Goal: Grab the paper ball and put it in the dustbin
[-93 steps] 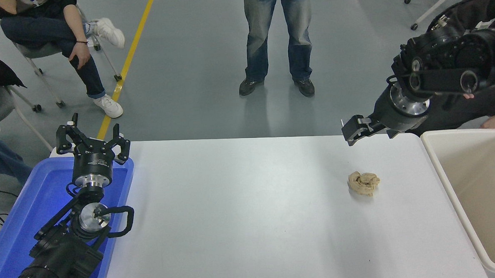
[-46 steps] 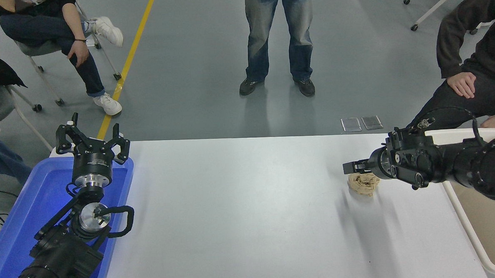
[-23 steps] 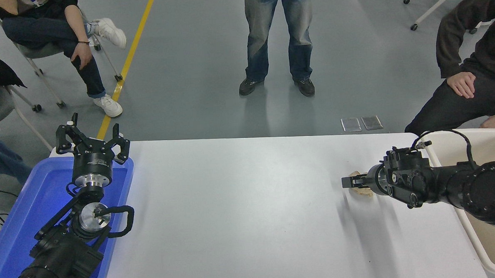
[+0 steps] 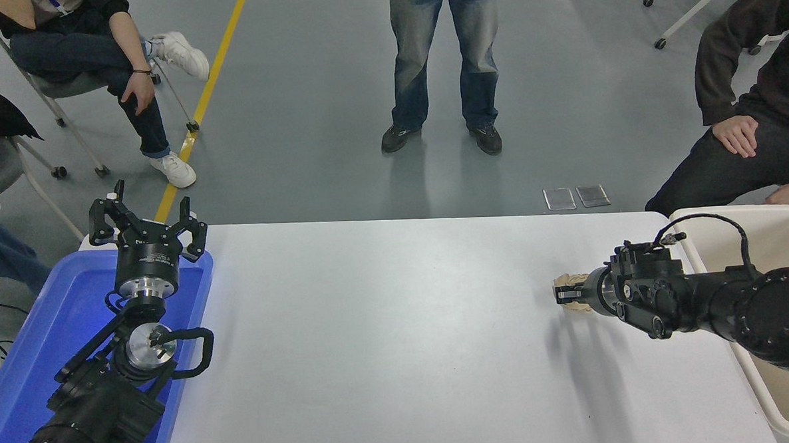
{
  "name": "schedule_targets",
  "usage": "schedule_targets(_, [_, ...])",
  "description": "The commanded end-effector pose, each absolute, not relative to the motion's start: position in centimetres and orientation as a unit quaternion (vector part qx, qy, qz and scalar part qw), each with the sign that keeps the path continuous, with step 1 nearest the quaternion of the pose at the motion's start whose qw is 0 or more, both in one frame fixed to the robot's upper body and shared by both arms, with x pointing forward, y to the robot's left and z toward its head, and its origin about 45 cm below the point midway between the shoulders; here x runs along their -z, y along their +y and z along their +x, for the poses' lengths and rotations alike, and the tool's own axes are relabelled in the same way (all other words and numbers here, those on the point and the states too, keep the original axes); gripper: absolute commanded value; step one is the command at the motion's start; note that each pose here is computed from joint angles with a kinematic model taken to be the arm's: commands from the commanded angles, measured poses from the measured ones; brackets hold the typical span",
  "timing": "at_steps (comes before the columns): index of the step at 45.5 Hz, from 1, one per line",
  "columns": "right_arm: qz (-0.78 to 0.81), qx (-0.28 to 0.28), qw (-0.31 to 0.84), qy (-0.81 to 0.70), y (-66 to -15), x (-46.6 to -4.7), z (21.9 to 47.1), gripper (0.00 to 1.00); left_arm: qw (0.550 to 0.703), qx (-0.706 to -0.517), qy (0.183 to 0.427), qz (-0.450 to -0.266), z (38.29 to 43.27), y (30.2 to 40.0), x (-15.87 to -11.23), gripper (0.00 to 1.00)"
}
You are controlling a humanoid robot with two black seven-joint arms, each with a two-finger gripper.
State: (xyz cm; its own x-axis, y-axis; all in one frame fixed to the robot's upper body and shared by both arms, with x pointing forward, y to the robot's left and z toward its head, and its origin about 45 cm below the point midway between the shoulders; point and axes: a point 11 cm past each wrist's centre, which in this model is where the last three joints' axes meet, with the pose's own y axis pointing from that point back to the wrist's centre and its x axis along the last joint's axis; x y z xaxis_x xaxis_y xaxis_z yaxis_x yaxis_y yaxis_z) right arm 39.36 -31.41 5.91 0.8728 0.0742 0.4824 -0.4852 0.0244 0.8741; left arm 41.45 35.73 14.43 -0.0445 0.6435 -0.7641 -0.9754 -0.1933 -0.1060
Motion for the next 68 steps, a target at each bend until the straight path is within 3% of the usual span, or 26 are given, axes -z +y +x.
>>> schedule_targets(1, [0.664,-0.201,0.706,-0.138,-32.8,-10.0,41.0,0.00,0.592,-0.684,0.232,-0.358,41.46,35.71,-14.46,0.99])
schedule_targets(11, [0.647,-0.201,0.725,-0.125,-35.8,-20.2,42.5,0.00,0.592,-0.684,0.232,-0.358,41.46,35.71,-14.46,0.99])
schedule_targets(21, [0.640,-0.216,0.729,-0.109,-34.7,-31.0,41.9,0.00,0.591,-0.685,0.232,-0.358,41.41,35.72,-14.39,0.99])
schedule_targets(30, [0.621,-0.225,0.743,-0.110,-34.0,-38.1,42.4,0.00,0.591,-0.685,0.232,-0.358,41.41,35.72,-14.39,0.99])
schedule_targets(45, [0.608,-0.233,0.751,-0.111,-33.7,-41.5,42.3,0.00,0.591,-0.685,0.232,-0.358,41.41,35.72,-14.39,0.99])
schedule_targets(68, [0.606,-0.225,0.756,-0.103,-34.0,-40.9,42.1,0.00,0.591,-0.685,0.232,-0.357,41.40,35.76,-14.36,0.99])
